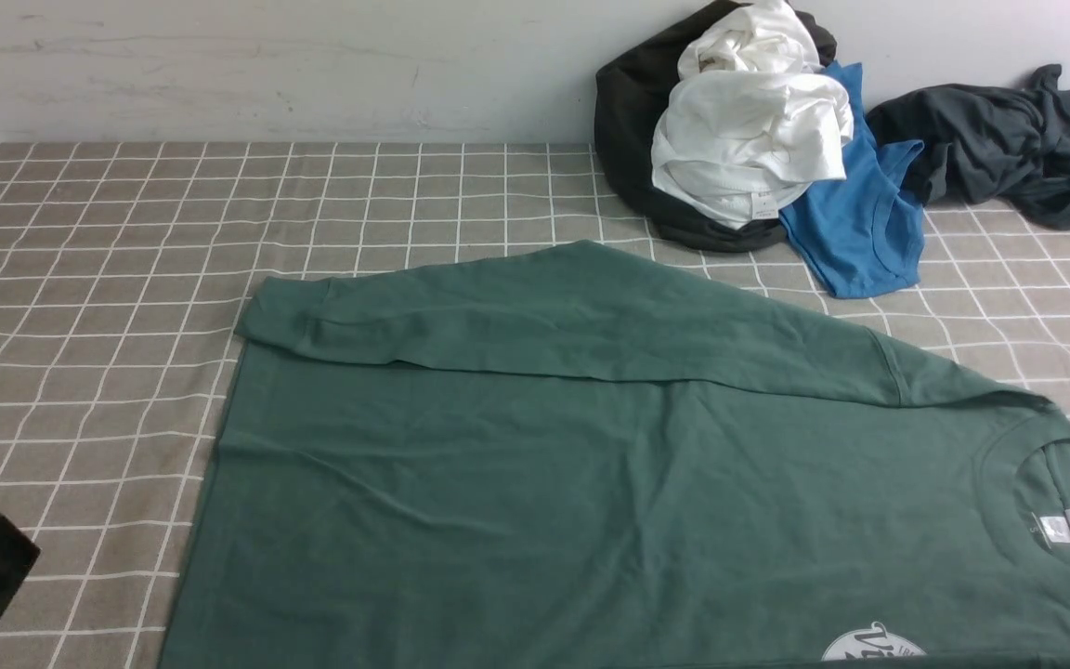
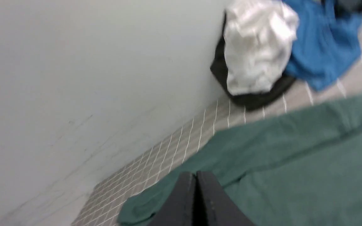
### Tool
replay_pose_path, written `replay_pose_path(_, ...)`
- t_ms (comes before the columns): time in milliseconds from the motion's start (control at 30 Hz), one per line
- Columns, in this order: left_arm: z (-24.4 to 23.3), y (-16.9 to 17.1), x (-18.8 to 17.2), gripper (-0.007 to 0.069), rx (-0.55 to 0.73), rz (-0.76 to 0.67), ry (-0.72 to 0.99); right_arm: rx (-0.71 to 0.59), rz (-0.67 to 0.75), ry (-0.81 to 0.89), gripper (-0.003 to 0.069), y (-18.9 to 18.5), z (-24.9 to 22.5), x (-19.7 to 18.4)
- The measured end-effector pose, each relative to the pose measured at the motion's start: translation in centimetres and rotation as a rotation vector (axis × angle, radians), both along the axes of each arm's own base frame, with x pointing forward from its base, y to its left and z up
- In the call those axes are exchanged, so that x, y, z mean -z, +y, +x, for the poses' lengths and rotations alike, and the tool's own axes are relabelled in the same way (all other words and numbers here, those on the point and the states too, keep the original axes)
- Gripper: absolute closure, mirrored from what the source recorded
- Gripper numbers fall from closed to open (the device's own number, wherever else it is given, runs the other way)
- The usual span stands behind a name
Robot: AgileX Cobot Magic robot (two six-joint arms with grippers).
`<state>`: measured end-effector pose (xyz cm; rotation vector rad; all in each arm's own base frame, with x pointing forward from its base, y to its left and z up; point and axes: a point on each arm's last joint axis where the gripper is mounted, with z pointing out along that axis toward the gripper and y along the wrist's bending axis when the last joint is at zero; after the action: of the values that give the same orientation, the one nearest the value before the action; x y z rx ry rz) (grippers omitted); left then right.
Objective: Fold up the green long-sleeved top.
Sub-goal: Use the left arm to clamp the cuff closest to it
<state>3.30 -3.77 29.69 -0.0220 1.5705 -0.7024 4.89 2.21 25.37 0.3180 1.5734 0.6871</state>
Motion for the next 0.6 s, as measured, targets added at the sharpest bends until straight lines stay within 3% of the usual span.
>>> replay_pose_path(167, 2.7, -0.2, -3.1, 0.0632, 0.056, 0.326, 0.163, 0.027, -0.448, -0.055, 0.0673, -0.3, 1.8, -6.3)
replay_pose_path(267, 5.0, 0.4, -3.8, 0.0632, 0.115, 0.578, 0.387, -0.051, -0.649, 0.003, 0.0673, 0.0, 3.7, -8.9)
replay_pose_path(433, 8.2, 1.4, -1.7, 0.062, 0.155, 0.773, 0.743, -0.385, -0.772, 0.241, 0.0673, 1.9, 5.8, -9.0)
replay_pose_path(467, 8.4, 1.4, -1.5, 0.062, 0.163, 0.778, 0.762, -0.401, -0.776, 0.254, 0.0673, 2.0, 5.8, -8.9)
replay_pose_path(500, 9.2, 0.9, -0.8, 0.06, 0.208, 0.822, 0.81, -0.518, -0.806, 0.349, 0.0673, 2.6, 6.0, -8.0)
replay_pose_path(600, 10.2, -0.9, 0.3, 0.0534, 0.333, 0.899, 0.84, -0.706, -0.864, 0.518, 0.0673, 3.5, 6.1, -6.3)
